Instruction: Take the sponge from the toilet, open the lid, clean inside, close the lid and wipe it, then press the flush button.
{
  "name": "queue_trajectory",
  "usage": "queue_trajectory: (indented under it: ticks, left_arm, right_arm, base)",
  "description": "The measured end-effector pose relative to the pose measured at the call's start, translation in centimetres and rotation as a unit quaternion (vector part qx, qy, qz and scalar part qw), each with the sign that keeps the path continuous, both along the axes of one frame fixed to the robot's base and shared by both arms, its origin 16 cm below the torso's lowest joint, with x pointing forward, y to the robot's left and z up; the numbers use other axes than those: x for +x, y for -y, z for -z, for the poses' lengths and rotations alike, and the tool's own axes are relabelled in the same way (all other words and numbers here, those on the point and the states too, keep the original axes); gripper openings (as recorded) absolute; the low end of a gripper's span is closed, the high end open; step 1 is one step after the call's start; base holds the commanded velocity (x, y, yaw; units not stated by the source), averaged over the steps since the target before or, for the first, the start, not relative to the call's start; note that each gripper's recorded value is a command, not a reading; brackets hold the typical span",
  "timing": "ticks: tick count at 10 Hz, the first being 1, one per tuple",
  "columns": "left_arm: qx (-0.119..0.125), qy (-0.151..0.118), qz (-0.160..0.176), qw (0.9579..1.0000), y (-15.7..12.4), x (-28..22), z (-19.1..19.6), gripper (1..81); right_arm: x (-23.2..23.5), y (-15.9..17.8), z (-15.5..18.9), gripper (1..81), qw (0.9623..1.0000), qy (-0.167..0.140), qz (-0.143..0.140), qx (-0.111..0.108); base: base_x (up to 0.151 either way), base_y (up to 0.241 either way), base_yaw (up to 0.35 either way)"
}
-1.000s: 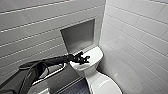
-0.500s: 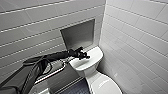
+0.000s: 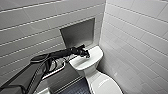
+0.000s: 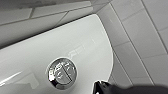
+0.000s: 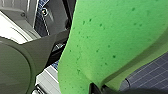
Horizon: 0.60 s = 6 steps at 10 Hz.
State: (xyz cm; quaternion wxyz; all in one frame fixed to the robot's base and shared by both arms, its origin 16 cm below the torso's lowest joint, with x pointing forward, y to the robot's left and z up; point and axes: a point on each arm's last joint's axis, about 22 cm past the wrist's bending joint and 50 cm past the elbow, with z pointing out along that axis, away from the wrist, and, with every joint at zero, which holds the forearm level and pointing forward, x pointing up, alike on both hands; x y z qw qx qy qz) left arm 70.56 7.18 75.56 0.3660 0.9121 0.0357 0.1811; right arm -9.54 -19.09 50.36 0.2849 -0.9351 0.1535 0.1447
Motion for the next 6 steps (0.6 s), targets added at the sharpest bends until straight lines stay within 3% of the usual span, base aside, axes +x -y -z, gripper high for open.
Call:
queue_trajectory:
  ticks: [6]
  left_arm:
    - [0.030, -0.013, -0.016, 0.9994, -1.4, 1.4, 4.4, 1.0]
  right_arm:
    - [-1.3, -0.2, -0.1, 1.0, 0.9997, -0.023, 0.001, 0.001]
  base:
    - [0.000, 0.000, 0.000]
